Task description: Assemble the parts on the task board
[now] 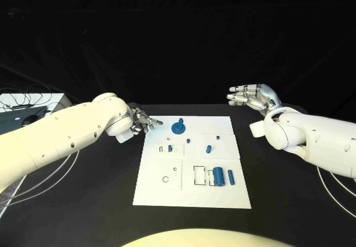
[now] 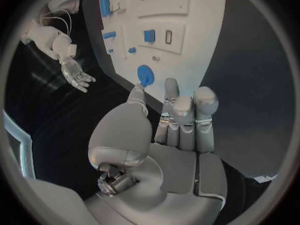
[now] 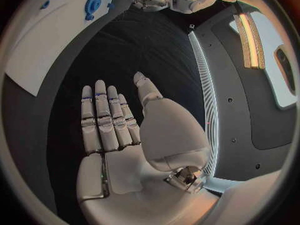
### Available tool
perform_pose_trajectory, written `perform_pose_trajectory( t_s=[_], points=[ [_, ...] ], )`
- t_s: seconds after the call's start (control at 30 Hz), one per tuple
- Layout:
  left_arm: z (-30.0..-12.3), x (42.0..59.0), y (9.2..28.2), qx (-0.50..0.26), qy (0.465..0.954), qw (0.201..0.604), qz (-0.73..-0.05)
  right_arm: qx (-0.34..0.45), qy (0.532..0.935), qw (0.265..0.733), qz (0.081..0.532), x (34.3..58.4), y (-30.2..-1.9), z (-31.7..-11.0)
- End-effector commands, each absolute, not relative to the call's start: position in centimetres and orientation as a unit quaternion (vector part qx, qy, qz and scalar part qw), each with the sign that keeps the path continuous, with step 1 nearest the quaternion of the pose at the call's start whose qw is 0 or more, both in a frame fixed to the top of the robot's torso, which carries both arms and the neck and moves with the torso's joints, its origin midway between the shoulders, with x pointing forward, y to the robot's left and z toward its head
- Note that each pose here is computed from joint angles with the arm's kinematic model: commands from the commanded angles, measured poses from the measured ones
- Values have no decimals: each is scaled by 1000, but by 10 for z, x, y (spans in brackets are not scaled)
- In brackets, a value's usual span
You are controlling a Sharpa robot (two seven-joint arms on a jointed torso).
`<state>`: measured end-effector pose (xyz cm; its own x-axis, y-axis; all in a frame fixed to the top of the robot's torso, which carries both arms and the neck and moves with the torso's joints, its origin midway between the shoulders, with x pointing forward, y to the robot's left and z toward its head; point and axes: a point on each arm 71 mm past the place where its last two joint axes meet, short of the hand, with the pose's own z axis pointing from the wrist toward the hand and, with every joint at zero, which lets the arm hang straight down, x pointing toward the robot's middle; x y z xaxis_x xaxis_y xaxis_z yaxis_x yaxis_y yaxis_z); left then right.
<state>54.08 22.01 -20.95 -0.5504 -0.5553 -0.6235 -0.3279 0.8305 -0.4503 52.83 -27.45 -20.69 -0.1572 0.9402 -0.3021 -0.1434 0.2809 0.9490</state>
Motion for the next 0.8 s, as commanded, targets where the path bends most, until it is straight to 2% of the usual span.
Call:
perform_pose_trajectory(
  t_s=[0.03,0.43,0.8],
  points=[
    [-209,549,225,-248,866,410,-141,338,581,549,496,528,-274,-206],
    [-208,569,245,-265,854,435,-104,339,581,550,495,527,-276,-206],
    [-210,581,245,-277,845,446,-101,339,580,550,496,526,-275,-206]
  ],
)
